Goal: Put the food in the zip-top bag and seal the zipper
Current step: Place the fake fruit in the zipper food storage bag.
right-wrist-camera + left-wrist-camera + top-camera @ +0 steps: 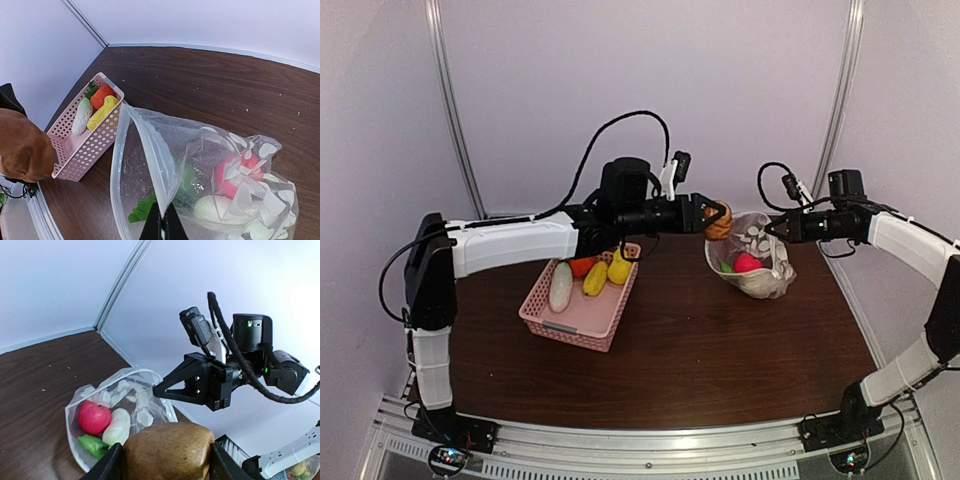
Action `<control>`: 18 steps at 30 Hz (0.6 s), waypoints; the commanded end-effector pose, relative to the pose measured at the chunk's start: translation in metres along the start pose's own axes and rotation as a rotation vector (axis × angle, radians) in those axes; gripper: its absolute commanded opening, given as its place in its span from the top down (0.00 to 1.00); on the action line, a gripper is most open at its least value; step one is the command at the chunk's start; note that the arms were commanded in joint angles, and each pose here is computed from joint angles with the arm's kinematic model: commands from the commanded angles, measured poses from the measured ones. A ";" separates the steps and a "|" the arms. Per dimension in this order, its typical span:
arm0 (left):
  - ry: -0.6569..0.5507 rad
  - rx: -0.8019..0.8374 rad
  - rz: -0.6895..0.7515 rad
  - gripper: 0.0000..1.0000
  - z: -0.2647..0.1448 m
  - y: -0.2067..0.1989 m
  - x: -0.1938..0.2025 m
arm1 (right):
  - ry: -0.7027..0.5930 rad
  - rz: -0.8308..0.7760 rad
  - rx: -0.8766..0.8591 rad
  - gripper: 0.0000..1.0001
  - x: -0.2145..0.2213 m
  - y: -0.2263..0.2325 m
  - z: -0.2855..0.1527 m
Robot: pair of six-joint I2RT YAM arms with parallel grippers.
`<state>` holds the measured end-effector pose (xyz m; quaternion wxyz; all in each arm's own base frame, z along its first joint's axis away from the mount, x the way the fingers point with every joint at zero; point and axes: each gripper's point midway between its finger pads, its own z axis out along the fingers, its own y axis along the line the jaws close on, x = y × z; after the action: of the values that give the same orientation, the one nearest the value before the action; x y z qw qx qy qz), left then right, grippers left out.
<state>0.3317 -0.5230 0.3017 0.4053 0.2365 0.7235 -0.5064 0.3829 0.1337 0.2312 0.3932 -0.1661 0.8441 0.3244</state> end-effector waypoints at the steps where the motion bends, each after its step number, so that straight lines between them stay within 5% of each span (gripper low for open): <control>1: -0.163 0.157 -0.079 0.66 0.024 -0.026 -0.020 | 0.028 0.068 -0.062 1.00 -0.003 0.010 0.000; 14: -0.093 0.015 -0.096 0.68 0.090 0.012 0.036 | 0.001 0.103 -0.136 1.00 -0.008 0.025 0.001; 18: -0.009 -0.055 -0.121 0.54 0.109 0.027 0.062 | -0.007 0.110 -0.156 1.00 -0.010 0.027 0.003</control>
<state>0.3508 -0.6056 0.2312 0.3935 0.1848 0.7284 -0.5296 0.3765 0.1477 0.2388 0.3573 -0.1417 0.8374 0.3886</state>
